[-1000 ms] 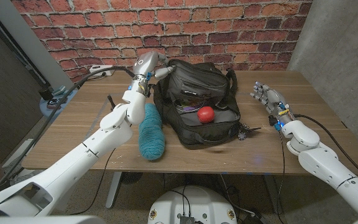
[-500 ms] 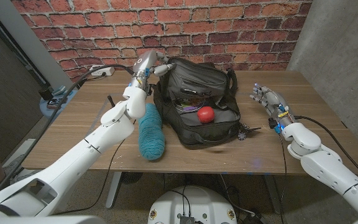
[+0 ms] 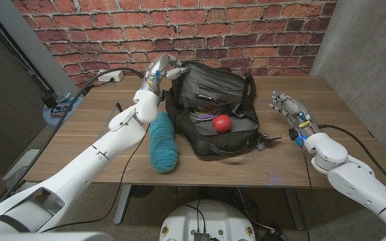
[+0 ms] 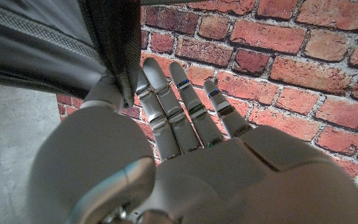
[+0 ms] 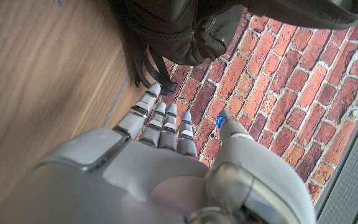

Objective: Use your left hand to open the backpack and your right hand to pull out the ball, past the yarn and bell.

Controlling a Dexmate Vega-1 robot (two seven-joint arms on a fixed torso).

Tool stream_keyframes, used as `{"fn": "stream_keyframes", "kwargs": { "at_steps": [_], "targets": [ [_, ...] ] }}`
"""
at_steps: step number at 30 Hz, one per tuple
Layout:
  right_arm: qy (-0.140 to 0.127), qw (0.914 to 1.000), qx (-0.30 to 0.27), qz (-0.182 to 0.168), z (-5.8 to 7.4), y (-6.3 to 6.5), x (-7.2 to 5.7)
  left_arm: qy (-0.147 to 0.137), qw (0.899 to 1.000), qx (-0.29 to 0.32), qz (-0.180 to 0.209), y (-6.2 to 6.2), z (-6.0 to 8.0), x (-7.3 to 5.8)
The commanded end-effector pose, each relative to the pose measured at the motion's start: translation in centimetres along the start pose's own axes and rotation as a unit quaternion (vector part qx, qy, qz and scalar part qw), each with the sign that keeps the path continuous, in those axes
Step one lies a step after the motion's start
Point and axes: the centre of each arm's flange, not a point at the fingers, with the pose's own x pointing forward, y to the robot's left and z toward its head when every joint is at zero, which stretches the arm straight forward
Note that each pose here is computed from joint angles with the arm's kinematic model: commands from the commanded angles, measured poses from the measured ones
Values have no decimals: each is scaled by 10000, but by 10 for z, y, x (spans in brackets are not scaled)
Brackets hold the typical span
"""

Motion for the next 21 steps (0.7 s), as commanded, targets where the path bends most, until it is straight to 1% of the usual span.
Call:
{"fn": "stream_keyframes", "kwargs": {
  "at_steps": [1,6,9,15,21],
  "targets": [
    [157,9966,-807,81,18,10,-13,59,9995,-250,-170,-2,-3,5],
    [201,9941,-1059,133,24,15,-17,158,9985,-455,-244,-3,-6,7],
    [240,9923,-1209,152,27,19,-20,152,9984,-478,-271,-3,-6,8],
    [346,9869,-1561,206,34,26,-25,228,9971,-639,-341,-4,-10,12],
    [349,9860,-1613,230,37,32,-30,196,9969,-653,-392,-7,-10,14]
  ]
}}
